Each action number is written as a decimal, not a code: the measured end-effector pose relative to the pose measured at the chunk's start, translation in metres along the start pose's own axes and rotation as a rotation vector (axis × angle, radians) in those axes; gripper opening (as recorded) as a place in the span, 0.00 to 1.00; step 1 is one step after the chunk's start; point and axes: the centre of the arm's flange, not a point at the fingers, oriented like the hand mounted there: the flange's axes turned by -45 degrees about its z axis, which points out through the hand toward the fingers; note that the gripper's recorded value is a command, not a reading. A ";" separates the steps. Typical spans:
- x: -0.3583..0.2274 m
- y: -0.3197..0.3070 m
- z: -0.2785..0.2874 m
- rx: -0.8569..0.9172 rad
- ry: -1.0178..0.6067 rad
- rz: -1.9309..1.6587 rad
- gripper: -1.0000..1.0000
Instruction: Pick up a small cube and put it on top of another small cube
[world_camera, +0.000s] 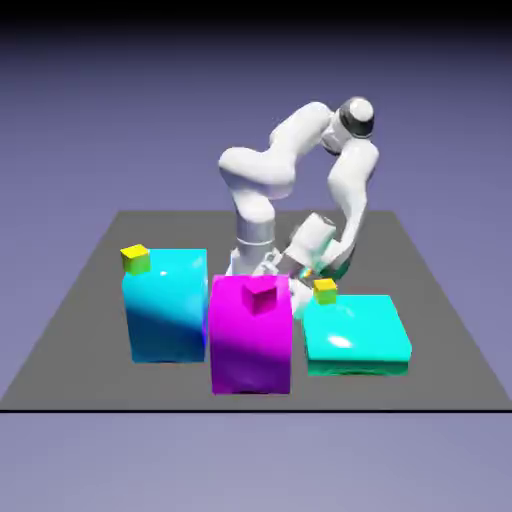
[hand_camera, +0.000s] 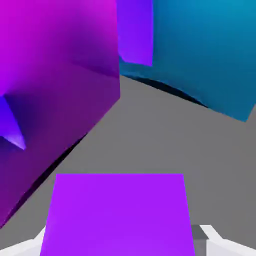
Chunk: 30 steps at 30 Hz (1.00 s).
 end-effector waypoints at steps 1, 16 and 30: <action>0.001 0.001 -0.005 -0.001 0.000 0.000 0.00; 0.025 -0.054 -0.072 0.097 -0.204 0.006 0.00; 0.085 -0.139 -0.133 0.121 -0.228 -0.085 0.00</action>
